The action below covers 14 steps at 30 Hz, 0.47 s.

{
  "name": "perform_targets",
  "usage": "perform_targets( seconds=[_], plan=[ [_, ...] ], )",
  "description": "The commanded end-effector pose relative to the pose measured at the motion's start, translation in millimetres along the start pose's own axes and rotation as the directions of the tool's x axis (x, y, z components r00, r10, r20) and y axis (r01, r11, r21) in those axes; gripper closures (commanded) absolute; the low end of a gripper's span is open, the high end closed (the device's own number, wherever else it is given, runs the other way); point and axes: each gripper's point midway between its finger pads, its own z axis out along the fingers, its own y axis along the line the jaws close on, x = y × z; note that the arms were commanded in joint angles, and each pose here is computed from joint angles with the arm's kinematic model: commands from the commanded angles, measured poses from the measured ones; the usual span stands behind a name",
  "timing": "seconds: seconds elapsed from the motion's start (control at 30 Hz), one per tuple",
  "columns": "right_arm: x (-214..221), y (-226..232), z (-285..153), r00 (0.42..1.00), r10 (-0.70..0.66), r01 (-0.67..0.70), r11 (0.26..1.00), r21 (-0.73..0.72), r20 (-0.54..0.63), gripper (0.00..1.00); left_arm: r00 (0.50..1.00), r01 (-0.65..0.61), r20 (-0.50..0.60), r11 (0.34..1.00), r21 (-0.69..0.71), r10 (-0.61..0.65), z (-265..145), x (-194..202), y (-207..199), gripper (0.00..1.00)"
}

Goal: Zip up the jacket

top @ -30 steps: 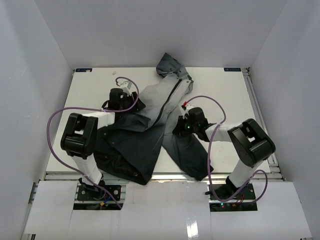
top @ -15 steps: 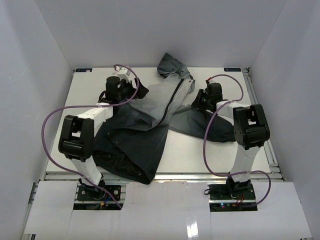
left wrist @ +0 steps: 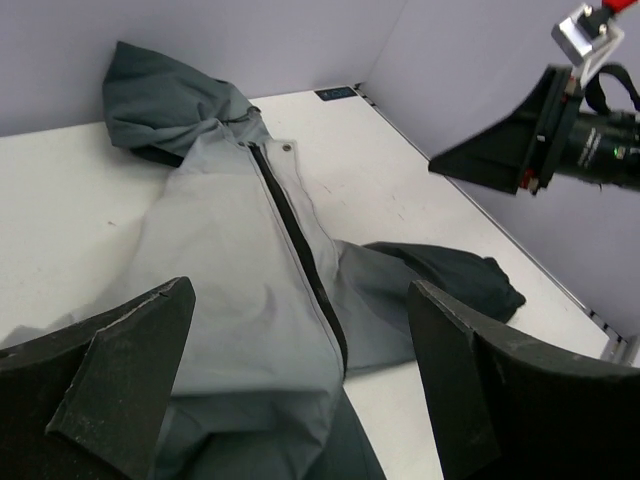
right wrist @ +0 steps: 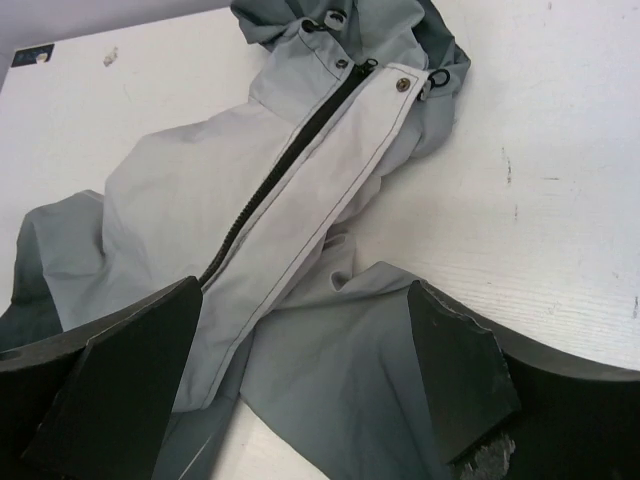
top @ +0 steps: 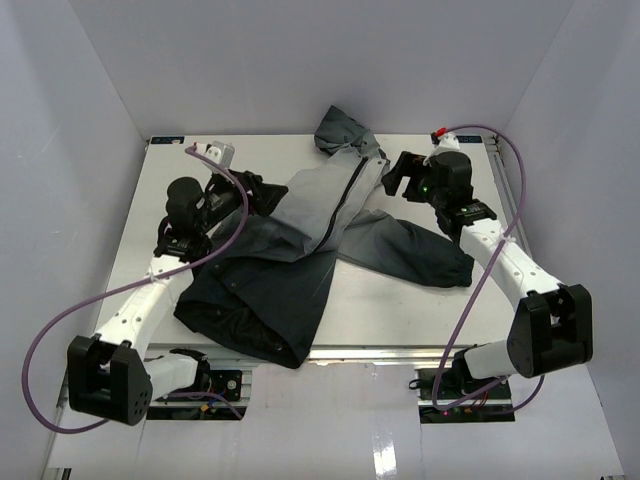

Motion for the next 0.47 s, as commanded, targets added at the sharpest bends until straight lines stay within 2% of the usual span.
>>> perform_targets(
  seconds=[0.0,0.17,0.43],
  plan=[
    [-4,10,-16,0.999,-0.038,0.038,0.999,-0.028,0.011,0.1,1.0,0.027,0.0,1.0,-0.003,-0.027,-14,10,-6,0.02],
    [-9,29,-39,0.994,-0.041,0.055,0.988,-0.145,0.098,0.1,1.0,0.03,0.002,1.0,-0.005,-0.03,-17,16,-9,0.02],
    [-6,32,-45,0.991,-0.041,0.062,0.983,-0.171,0.124,0.1,1.0,0.021,-0.007,1.0,0.002,-0.021,-14,16,-10,0.02]
  ],
)
